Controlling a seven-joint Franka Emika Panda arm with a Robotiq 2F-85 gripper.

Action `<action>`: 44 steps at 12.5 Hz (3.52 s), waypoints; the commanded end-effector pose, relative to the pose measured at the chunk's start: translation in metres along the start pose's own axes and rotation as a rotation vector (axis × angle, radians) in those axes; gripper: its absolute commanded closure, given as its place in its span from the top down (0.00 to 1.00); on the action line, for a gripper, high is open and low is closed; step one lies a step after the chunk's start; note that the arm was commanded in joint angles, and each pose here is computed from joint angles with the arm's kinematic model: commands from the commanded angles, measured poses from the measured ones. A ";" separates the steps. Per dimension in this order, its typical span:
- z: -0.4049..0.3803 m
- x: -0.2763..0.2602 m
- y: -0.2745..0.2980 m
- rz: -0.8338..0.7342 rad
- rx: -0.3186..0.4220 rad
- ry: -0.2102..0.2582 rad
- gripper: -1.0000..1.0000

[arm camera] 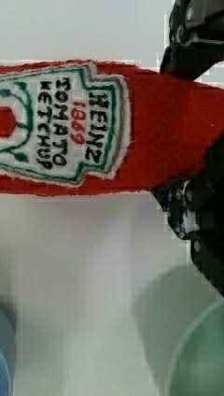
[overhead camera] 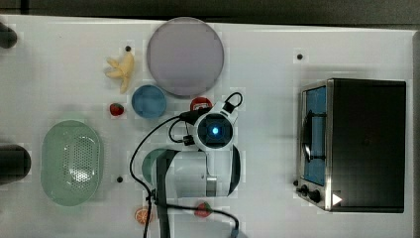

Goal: Pick Ketchup from the table and place it in strainer.

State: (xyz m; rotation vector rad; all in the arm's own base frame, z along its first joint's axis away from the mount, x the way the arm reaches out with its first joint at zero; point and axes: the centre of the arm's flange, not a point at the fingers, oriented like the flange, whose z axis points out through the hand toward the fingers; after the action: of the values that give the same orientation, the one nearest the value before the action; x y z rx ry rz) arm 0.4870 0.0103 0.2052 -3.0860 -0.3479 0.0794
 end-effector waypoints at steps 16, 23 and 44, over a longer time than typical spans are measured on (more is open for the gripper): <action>-0.172 -0.013 -0.297 0.246 -0.047 0.086 0.60; -0.099 -0.006 -0.362 0.374 0.145 0.059 0.60; -0.266 0.044 -0.210 0.736 0.008 0.055 1.00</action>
State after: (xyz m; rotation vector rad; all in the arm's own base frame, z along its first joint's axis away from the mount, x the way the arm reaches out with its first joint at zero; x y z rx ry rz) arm 0.4685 0.2762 0.4891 -3.0678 0.5727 -0.0820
